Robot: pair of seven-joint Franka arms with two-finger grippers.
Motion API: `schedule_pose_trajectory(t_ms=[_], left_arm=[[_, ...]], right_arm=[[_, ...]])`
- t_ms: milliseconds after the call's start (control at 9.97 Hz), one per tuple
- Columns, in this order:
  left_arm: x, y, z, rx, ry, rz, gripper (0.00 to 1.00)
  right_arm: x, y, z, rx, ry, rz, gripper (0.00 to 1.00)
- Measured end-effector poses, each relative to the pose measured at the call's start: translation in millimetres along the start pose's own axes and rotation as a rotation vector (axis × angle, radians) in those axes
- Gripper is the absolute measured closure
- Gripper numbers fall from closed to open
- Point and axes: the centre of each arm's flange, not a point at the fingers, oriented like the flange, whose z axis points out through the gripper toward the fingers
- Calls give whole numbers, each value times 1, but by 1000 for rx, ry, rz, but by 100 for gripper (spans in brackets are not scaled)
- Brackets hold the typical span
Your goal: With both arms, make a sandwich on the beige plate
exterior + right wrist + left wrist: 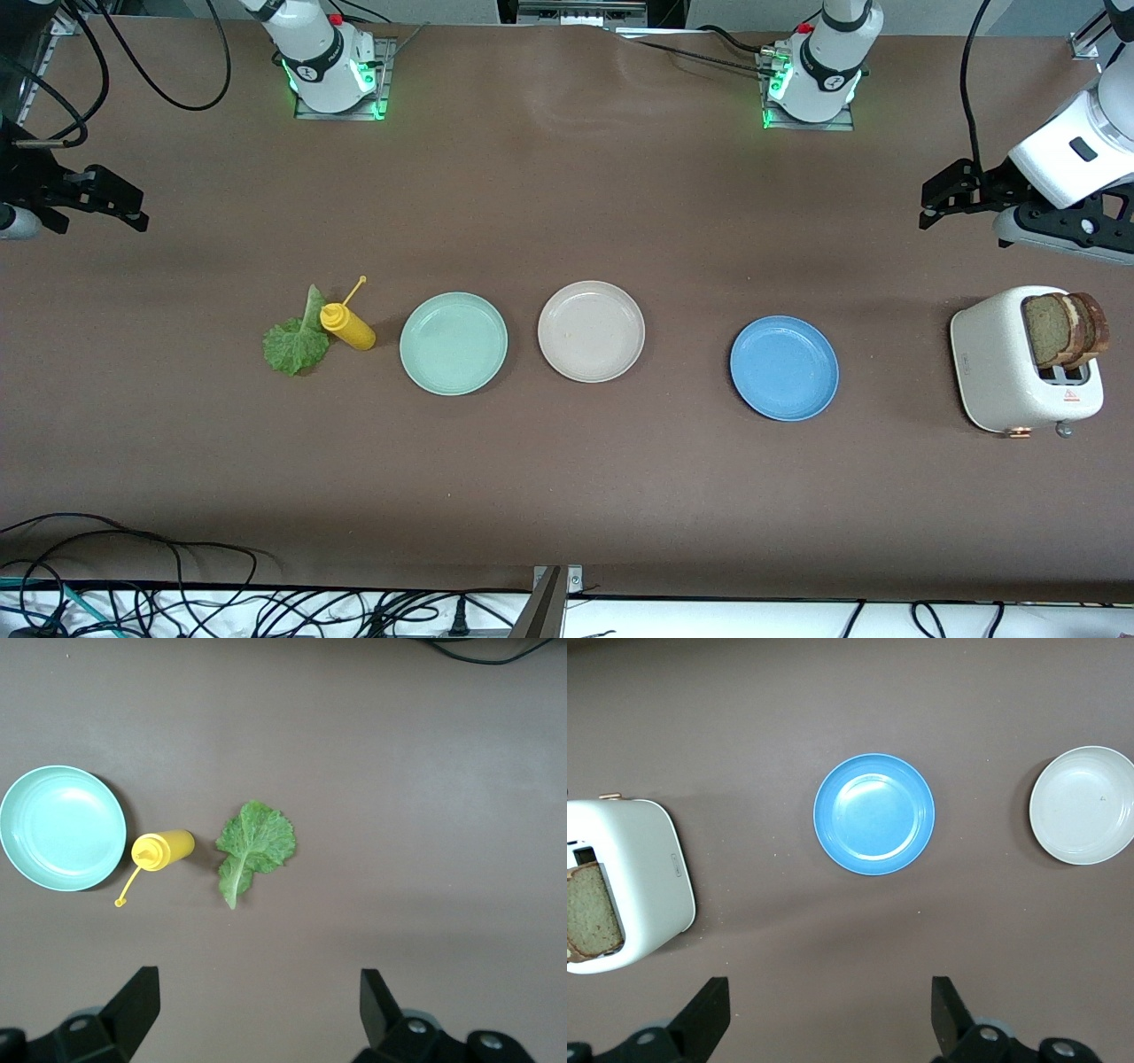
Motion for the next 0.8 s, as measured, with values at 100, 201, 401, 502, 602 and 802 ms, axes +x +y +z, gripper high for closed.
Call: schedule_pose_trajectory(t_ms=[100, 201, 401, 502, 602, 802], left_arm=[[0, 0, 0, 0, 0, 0, 0], [0, 1, 0, 0, 0, 2, 0], [0, 1, 0, 0, 1, 2, 0], [0, 1, -1, 0, 3, 2, 0], [0, 1, -4, 1, 8, 2, 0], [0, 1, -10, 3, 21, 2, 0]], right_arm=[[0, 0, 0, 1, -1, 0, 0], [0, 0, 0, 1, -3, 0, 0], [-1, 0, 0, 2, -5, 0, 0], [-1, 0, 1, 2, -6, -1, 0], [-1, 0, 1, 2, -6, -1, 0], [-1, 0, 1, 2, -8, -2, 0]])
